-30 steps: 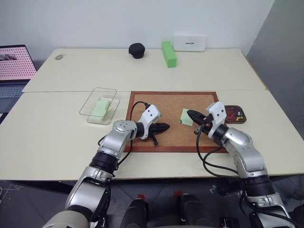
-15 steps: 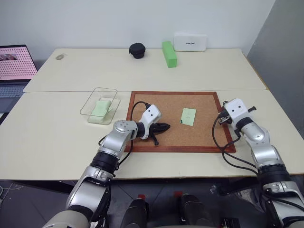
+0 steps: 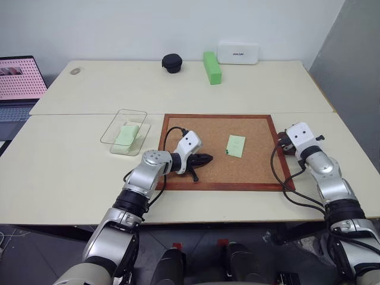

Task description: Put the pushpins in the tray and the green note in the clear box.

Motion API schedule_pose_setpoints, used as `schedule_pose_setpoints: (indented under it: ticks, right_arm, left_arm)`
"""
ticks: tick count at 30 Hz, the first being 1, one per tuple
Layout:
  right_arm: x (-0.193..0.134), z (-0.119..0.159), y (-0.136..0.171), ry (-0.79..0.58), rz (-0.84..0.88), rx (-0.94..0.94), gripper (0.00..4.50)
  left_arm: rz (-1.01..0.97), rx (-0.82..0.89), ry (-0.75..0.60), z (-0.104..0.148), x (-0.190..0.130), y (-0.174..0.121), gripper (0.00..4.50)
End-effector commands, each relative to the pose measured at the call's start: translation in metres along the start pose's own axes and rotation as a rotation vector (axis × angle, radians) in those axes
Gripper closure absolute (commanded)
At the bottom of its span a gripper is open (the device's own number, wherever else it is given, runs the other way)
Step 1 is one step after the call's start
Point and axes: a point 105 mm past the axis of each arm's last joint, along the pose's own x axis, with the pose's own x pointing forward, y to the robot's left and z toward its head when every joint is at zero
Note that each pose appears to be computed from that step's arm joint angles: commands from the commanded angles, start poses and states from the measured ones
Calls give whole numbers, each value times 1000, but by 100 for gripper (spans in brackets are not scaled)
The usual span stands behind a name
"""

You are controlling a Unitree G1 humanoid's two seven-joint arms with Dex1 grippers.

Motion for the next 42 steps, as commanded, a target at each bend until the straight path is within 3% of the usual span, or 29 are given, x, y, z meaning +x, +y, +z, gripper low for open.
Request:
schedule_pose_setpoints:
  ticks: [1,11,16,20,23,31,42]
  right_arm:
    - [1,13,-18,-46,-55,-10,217]
    - [-2,9,-18,-34,-63,-22,4]
    - [-3,25,-4,-112,16,91,4]
    - [-18,55,41,-223,287,371,4]
    - [-32,75,63,-279,425,474,4]
    - [-45,99,127,-315,651,482,4]
    - [-21,99,145,-285,678,487,4]
  left_arm:
    - [-4,-26,71,-17,2,-2,450]
    - [-5,-26,71,-17,1,-1,450]
    - [-4,-26,72,-17,1,-1,450]
    - [-3,-27,71,-17,1,-1,450]
    - [-5,-29,70,-17,2,-2,450]
    - [-3,-28,76,-18,0,0,450]
    - [3,-29,81,-20,-4,-1,450]
